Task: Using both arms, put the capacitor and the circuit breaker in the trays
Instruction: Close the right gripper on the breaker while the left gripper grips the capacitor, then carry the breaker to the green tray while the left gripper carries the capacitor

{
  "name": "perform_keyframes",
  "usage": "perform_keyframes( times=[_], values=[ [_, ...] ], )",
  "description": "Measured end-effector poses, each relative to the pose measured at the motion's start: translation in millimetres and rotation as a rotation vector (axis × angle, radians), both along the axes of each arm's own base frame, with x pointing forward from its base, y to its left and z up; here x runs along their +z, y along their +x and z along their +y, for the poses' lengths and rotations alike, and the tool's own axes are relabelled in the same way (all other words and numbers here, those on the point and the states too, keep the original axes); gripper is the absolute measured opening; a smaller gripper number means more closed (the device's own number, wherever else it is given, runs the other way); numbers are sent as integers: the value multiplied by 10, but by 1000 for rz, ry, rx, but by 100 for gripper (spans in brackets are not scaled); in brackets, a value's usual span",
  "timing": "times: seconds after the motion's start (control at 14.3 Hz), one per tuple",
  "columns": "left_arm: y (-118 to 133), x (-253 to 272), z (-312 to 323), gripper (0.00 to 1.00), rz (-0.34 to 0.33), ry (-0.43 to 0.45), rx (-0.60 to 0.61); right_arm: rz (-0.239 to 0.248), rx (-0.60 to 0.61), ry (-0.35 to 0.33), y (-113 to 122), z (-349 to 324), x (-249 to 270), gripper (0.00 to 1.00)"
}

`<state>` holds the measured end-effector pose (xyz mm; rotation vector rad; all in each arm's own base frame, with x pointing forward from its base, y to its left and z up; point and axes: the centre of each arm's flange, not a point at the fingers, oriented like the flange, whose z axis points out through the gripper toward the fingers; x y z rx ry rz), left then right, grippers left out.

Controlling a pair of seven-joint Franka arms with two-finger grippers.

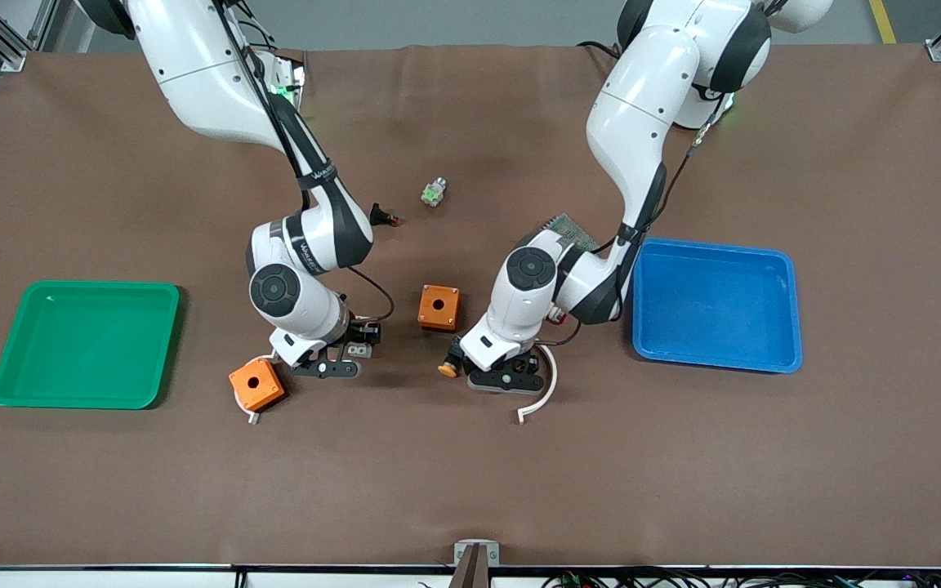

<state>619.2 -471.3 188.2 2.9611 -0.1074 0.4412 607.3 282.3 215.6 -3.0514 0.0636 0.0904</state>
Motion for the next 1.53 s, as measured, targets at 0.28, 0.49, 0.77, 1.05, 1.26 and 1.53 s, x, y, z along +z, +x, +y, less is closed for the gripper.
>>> perform_keyframes(
  times=[0.28, 0.49, 0.77, 1.05, 1.26, 1.53],
  values=[
    [26, 3, 34, 53, -4, 6, 4, -7, -1, 2, 28, -4, 41, 40],
    [65, 13, 82, 51, -11, 12, 10, 12, 12, -1, 144, -127, 376, 40],
    [76, 24, 87, 39, -13, 12, 12, 47, 95, -24, 372, -1053, 1236, 40],
    [96, 89, 64, 34, -19, -4, 35, 63, 224, -102, 442, -2204, 1554, 40],
    [194, 397, 102, 34, -27, -25, 82, 68, 297, -94, 451, -3061, 1475, 40],
    [408, 1113, 638, 34, -1, -22, 164, 38, 370, -87, 342, -3962, 1283, 40]
  ],
)
